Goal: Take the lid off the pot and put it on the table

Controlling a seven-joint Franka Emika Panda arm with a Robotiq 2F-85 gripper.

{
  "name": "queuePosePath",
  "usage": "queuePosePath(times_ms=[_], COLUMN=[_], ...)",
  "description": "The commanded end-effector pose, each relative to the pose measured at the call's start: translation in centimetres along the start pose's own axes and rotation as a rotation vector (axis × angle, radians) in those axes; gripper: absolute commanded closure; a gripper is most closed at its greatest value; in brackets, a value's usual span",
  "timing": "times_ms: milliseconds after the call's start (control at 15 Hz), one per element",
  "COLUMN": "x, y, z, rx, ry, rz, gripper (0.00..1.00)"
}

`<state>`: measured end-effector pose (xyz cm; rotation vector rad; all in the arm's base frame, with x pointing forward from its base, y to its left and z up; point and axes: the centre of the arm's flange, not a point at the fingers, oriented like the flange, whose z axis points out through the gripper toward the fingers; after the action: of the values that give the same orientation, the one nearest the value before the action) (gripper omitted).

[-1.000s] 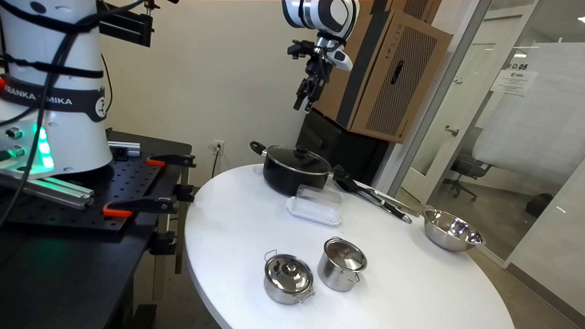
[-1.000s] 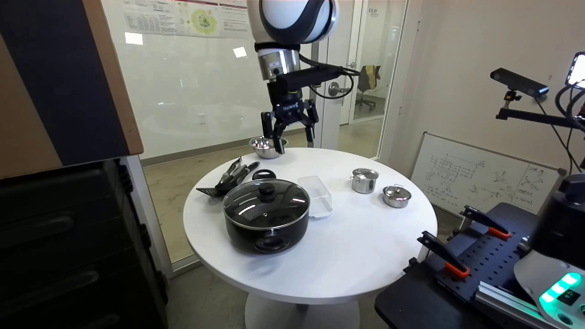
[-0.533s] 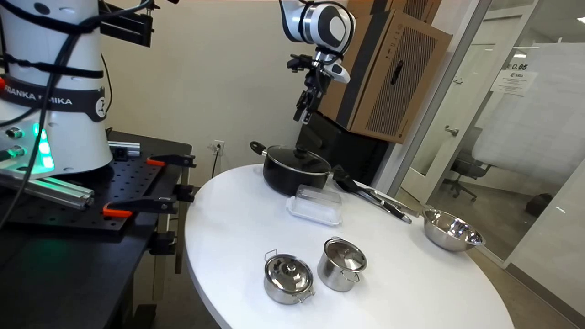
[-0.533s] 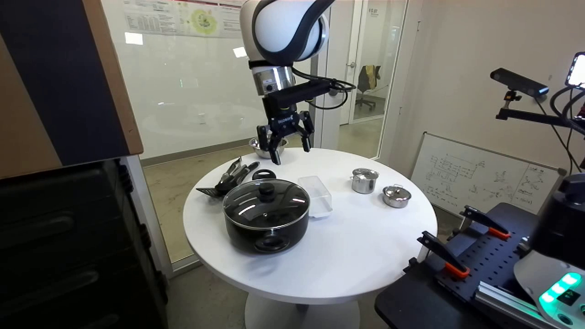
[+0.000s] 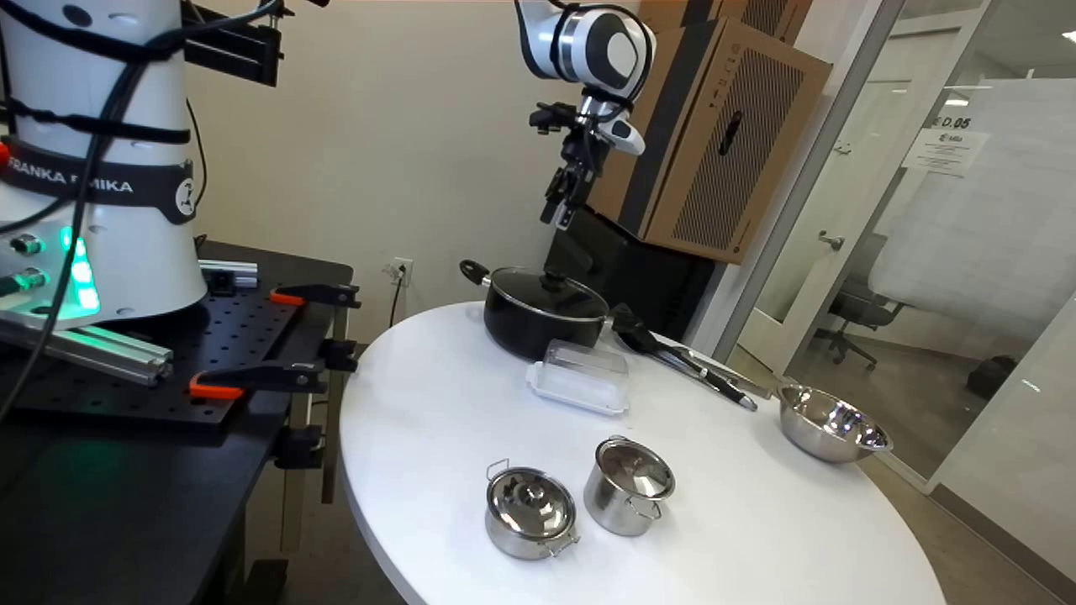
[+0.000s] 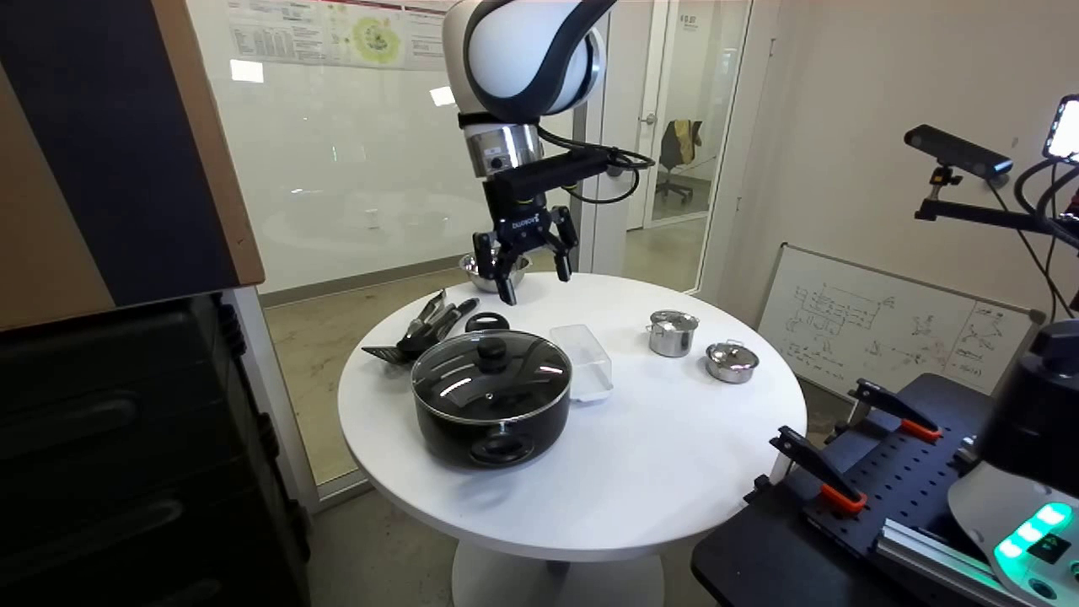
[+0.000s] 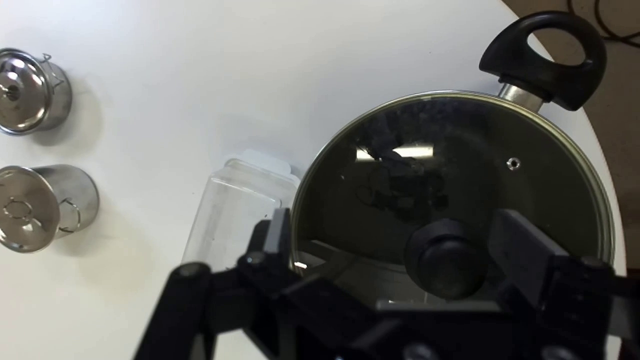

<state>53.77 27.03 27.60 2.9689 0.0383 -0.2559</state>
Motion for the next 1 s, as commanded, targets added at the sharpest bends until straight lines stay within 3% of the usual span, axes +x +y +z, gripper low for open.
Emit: queuePosePath(times_ms=[0,333,933], x=[0.9,2.2,3.4], y=[-0.5,-1.5,-2.9], z=[0.1,0.2,3.9], rx=[0.043,0.072,0.074], ry=[0.023,0.103,0.08], rz=[-0.062,-0.111,-0.142], gripper=[0.0,0.0,0.0])
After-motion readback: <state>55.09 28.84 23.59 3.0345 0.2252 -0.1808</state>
